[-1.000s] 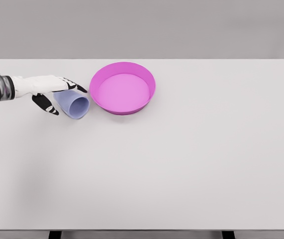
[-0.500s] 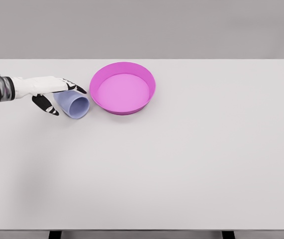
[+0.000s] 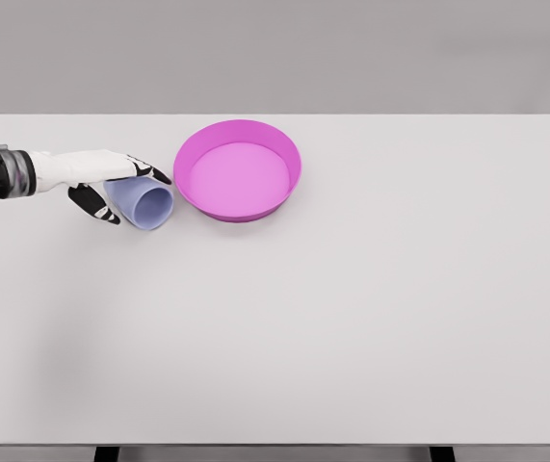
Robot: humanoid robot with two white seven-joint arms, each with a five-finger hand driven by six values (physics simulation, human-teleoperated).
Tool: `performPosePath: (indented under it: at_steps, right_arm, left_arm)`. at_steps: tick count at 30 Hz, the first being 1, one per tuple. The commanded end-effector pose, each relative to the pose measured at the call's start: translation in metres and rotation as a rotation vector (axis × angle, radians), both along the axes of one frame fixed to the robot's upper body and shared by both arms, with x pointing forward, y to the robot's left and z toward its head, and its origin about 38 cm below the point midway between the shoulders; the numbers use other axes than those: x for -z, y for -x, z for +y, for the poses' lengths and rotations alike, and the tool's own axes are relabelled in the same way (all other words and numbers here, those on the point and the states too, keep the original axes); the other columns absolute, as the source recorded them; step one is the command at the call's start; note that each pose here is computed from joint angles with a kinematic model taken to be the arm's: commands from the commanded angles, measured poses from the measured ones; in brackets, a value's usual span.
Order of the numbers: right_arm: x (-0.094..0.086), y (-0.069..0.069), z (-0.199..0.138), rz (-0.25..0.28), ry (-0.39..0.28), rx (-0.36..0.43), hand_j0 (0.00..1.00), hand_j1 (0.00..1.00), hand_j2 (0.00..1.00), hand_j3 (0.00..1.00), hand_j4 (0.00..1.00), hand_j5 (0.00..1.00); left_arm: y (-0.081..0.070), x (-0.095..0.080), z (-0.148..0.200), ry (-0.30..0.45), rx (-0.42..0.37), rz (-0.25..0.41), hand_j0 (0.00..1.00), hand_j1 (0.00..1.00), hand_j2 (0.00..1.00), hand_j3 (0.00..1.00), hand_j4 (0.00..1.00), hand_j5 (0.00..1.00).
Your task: Flip the cup with left arm and place it on the plate
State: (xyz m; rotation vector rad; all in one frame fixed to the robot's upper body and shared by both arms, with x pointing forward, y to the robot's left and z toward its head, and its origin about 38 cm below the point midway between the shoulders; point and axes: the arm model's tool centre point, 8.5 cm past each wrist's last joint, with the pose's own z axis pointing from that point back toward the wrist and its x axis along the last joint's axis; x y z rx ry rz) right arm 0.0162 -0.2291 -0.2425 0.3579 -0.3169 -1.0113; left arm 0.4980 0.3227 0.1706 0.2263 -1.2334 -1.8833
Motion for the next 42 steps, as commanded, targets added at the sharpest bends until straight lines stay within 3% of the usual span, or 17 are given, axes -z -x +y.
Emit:
performPosePath:
  at_steps: [1, 9, 14, 20, 23, 29, 39, 42]
  right_arm:
    - [0.0, 0.0, 0.0, -0.001, 0.0, -0.001, 1.0, 1.0, 1.0, 1.0, 1.0, 1.0]
    - [0.0, 0.0, 0.0, -0.001, 0.0, 0.0, 1.0, 1.0, 1.0, 1.0, 1.0, 1.0]
    - [0.0, 0.0, 0.0, -0.001, 0.0, 0.0, 1.0, 1.0, 1.0, 1.0, 1.0, 1.0]
    - [0.0, 0.0, 0.0, -0.001, 0.0, 0.0, 1.0, 1.0, 1.0, 1.0, 1.0, 1.0]
    - [0.0, 0.0, 0.0, -0.001, 0.001, -0.001, 1.0, 1.0, 1.0, 1.0, 1.0, 1.0]
    - [0.0, 0.0, 0.0, -0.001, 0.0, -0.001, 1.0, 1.0, 1.0, 1.0, 1.0, 1.0]
    - [0.0, 0.0, 0.0, -0.001, 0.0, -0.001, 1.0, 1.0, 1.0, 1.0, 1.0, 1.0]
    - [0.0, 0.0, 0.0, -0.001, 0.0, -0.001, 1.0, 1.0, 1.0, 1.0, 1.0, 1.0]
  left_arm:
    - [0.0, 0.0, 0.0, 0.007, -0.003, 0.001, 0.87, 0.87, 0.87, 0.87, 0.87, 0.87]
    - [0.0, 0.002, -0.001, -0.014, 0.001, 0.001, 0.85, 0.85, 0.85, 0.85, 0.85, 0.85]
    - [0.001, 0.002, -0.001, -0.006, 0.001, 0.001, 0.63, 0.63, 0.63, 0.63, 0.63, 0.63]
    - [0.002, 0.003, 0.001, 0.005, -0.003, 0.007, 0.56, 0.56, 0.56, 0.56, 0.56, 0.56]
    - [0.004, -0.002, 0.003, 0.052, -0.009, 0.01, 0.51, 0.51, 0.51, 0.51, 0.51, 0.51]
    - [0.006, -0.01, 0.013, 0.088, -0.028, 0.007, 0.49, 0.49, 0.49, 0.49, 0.49, 0.49]
    - [0.009, -0.042, 0.012, 0.337, -0.034, 0.004, 0.45, 0.45, 0.45, 0.45, 0.45, 0.45]
    - [0.011, -0.057, -0.003, 0.429, 0.006, -0.002, 0.44, 0.44, 0.44, 0.44, 0.44, 0.44]
